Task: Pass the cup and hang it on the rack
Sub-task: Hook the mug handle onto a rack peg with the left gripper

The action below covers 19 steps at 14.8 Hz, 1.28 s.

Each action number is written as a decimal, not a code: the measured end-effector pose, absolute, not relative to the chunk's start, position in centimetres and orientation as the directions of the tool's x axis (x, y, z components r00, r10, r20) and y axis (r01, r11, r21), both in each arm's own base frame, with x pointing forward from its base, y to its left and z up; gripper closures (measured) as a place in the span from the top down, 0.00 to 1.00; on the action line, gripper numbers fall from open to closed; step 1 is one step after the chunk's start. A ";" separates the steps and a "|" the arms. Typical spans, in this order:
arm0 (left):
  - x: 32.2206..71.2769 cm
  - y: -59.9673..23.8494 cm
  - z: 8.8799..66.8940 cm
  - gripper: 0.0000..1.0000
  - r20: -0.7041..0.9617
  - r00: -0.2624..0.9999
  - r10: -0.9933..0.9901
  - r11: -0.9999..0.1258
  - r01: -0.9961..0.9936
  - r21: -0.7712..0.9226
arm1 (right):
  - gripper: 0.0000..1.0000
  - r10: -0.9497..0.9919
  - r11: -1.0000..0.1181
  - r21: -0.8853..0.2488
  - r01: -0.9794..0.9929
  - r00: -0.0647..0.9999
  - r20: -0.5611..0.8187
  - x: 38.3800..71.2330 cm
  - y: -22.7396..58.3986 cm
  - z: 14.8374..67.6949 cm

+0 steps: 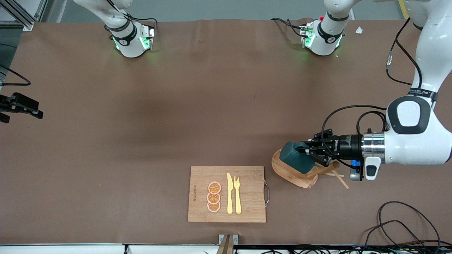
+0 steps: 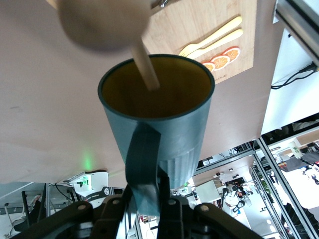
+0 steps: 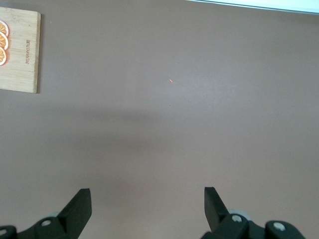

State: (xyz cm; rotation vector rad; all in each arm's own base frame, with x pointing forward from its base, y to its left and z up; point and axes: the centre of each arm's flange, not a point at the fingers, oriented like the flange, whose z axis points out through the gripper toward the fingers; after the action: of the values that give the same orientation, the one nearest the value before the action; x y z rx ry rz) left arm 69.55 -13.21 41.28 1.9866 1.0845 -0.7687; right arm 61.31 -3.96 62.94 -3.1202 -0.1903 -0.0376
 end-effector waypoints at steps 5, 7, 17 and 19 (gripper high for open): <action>70.1 -9.7 40.2 0.21 -0.765 0.490 0.418 -0.359 0.863 0.356 | 1.00 0.122 -0.992 -0.014 0.122 0.992 0.025 61.3 -4.0 62.9; 70.2 -9.4 39.4 0.21 -0.766 0.497 0.406 -0.363 0.858 0.364 | 1.00 0.122 -0.992 -0.014 0.122 0.992 0.025 61.3 -4.0 62.9; 70.6 -7.8 36.9 0.36 -0.799 0.483 0.358 -0.325 0.867 0.379 | 1.00 0.123 -0.992 -0.014 0.123 0.992 0.025 61.3 -4.0 62.9; 70.7 -7.8 37.1 0.46 -0.798 0.483 0.360 -0.322 0.867 0.380 | 1.00 0.123 -0.992 -0.014 0.123 0.992 0.025 61.3 -4.0 62.9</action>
State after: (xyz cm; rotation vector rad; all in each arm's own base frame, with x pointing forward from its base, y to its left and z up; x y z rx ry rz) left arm 70.68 -7.77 37.13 1.8924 1.0219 -0.7649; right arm 61.30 -3.97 62.94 -3.1201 -0.1929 -0.0375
